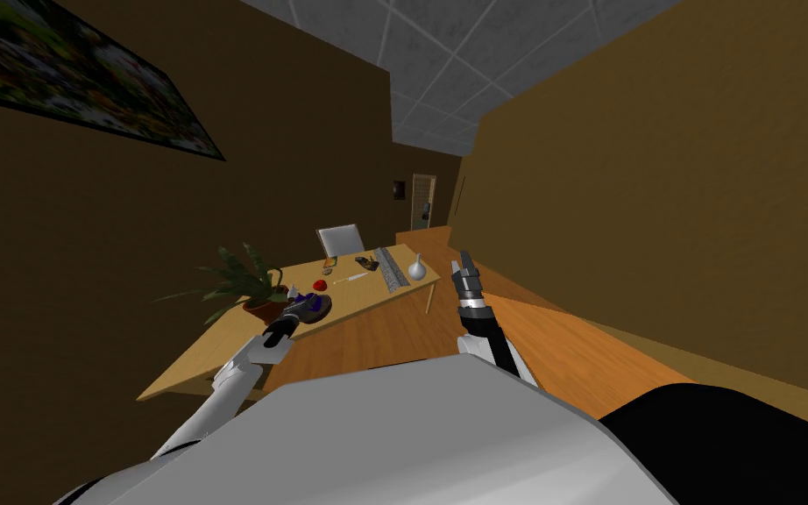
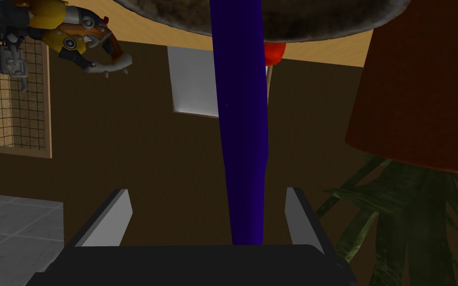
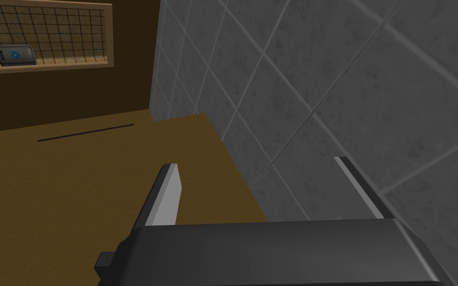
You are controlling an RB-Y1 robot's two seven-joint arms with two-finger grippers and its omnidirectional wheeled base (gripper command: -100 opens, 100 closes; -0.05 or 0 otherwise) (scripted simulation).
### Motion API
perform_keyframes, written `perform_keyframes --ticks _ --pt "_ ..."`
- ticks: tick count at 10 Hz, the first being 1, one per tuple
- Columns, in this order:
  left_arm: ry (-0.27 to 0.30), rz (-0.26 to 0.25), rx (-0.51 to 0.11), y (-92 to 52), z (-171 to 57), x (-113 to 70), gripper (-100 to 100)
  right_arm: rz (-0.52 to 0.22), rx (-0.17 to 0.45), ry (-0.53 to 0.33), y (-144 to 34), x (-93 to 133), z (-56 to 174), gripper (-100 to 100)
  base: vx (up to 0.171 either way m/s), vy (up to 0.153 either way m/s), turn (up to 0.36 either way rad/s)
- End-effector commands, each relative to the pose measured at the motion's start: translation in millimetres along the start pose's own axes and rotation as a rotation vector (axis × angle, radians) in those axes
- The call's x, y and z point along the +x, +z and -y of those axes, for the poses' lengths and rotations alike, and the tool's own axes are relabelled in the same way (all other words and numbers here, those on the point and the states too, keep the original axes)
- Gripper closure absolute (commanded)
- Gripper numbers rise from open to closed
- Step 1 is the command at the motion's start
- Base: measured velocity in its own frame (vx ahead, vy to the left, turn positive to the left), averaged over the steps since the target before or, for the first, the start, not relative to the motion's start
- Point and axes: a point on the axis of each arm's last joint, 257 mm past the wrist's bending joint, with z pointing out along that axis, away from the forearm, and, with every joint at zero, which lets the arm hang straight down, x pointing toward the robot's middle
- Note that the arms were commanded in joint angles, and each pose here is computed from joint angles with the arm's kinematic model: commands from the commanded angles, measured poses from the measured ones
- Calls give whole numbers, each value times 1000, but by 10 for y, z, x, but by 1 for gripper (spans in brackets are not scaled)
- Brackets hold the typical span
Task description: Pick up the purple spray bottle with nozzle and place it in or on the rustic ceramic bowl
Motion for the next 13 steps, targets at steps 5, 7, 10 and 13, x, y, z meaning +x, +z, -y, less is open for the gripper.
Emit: perform_keyframes --ticks 5,7,10,13 --pt "10 -3 35 318 308 -111 -100 0 0 0 0 -1 0 0 -36 -1 57" --pt "2 -8 29 397 330 -141 -100 0 0 0 0 0 0 0 -27 3 -25" --pt "26 5 67 574 607 -314 -100 0 0 0 0 0 0 0 -57 6 100" --pt "54 -7 85 696 767 -358 -100 0 0 0 0 0 0 0 -14 0 63"
